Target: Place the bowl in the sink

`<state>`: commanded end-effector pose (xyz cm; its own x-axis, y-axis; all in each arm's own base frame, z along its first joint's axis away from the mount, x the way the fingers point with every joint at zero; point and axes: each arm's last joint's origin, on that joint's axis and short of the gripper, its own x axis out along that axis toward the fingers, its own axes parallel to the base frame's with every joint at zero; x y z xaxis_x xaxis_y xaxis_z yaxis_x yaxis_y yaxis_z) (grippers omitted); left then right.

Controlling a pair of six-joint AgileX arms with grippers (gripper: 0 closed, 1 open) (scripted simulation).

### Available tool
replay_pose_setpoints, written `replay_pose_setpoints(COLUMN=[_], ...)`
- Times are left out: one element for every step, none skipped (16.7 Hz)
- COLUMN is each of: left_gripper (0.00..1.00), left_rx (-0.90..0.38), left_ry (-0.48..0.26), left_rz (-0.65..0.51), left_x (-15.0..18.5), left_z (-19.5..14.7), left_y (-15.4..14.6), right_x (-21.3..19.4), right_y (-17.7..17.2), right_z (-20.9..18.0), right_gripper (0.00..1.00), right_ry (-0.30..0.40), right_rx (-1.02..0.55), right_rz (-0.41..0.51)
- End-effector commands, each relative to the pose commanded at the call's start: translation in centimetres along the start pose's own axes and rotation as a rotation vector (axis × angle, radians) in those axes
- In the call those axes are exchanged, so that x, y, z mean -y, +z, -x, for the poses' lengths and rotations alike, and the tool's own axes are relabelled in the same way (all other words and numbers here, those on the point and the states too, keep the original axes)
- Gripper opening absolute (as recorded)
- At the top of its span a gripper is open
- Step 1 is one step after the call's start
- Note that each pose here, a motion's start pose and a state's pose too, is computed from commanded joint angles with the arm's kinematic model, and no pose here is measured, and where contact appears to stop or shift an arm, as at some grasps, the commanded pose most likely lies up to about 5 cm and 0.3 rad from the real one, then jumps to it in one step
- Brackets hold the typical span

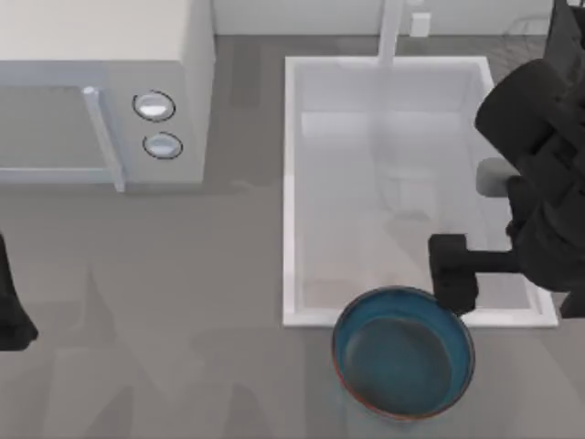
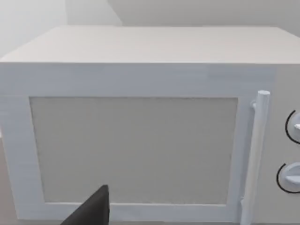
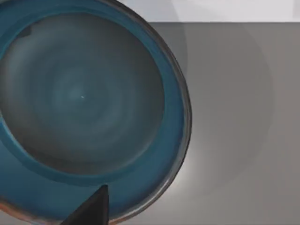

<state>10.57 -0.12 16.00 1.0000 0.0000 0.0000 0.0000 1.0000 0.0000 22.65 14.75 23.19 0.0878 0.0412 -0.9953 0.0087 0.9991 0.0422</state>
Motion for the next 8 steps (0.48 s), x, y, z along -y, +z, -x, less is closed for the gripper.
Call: replay_pose_setpoints(left_gripper=[1.00,1.00,1.00,1.00,1.00,1.00,1.00,1.00], left_rx=[0.000,0.000,0.000,0.000,0.000,0.000,0.000,0.000], left_ry=[0.000,0.000,0.000,0.000,0.000,0.000,0.000,0.000], left_rz=[0.000,0.000,0.000,0.000,0.000,0.000,0.000,0.000], left_x=[0.0,0.0,0.0,0.0,0.0,0.0,0.0,0.0], left_z=[0.0,0.0,0.0,0.0,0.0,0.0,0.0,0.0], left_y=[0.0,0.0,0.0,0.0,0.0,0.0,0.0,0.0], right_x=[-0.8,-1.4,-1.8,-2.0,-2.0,-2.0,-2.0,-1.8], right_y=[0.3,0.6,0.7,0.8,0.8,0.8,0.8,0.8], right_z=[-0.1,-0.2,-0.3,-0.4,-0.4,-0.4,-0.4,-0.3], right_gripper=[1.00,1.00,1.00,1.00,1.00,1.00,1.00,1.00], right_ry=[-0.016,-0.030,-0.039,-0.043,-0.043,-0.043,-0.043,-0.041], right_rx=[-0.026,-0.045,-0.057,-0.062,-0.062,-0.062,-0.062,-0.060], right_rz=[0.000,0.001,0.001,0.001,0.001,0.001,0.001,-0.002])
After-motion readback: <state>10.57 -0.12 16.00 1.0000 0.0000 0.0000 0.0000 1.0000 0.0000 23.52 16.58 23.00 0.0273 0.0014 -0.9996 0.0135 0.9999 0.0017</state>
